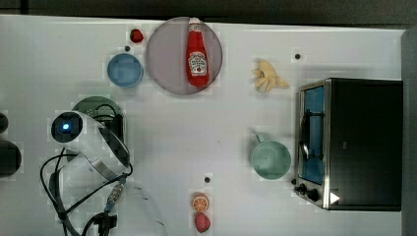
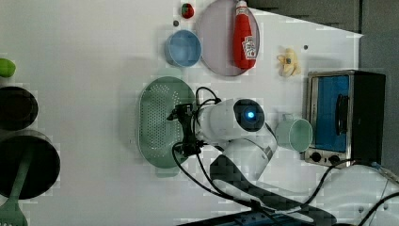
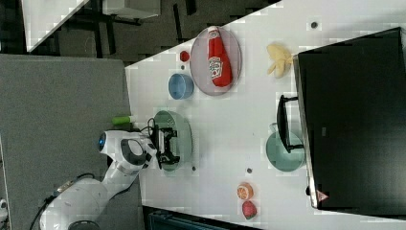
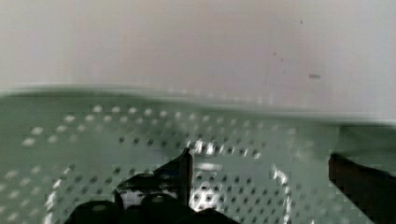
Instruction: Drag strainer left to right.
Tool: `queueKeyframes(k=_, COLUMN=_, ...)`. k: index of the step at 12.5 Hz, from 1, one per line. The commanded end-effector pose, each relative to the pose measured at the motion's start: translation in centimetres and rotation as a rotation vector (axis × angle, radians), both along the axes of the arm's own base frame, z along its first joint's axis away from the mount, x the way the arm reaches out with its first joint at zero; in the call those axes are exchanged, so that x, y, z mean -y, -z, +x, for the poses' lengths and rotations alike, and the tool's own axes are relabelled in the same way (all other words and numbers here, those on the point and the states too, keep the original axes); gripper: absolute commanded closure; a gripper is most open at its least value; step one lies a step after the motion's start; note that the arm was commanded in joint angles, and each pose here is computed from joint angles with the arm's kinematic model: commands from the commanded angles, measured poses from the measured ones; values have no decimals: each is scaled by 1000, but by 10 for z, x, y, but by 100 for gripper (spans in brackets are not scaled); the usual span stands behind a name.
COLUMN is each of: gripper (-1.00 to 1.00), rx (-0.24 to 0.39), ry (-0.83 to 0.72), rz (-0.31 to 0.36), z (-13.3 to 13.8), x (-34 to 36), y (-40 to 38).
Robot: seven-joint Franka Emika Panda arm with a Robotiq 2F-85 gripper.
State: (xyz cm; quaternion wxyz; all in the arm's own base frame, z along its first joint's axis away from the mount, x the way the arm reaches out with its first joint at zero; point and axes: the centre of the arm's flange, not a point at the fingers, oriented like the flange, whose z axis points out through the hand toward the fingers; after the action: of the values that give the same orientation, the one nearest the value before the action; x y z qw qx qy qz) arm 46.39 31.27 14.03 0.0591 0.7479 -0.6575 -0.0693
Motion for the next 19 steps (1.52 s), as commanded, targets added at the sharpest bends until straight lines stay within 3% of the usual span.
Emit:
queueKeyframes(k=1, gripper=-100, rx=85, ry=63, rz=11, z=24, x=2, y=-32)
queueKeyframes(k=10, gripper=-100, rx=104, ry=125, rz=-37, z=38, x=56, y=-26)
queueKeyframes(k=19, gripper=-100, rx=89, ry=136, rz=-62, z=33, x=115, y=-23)
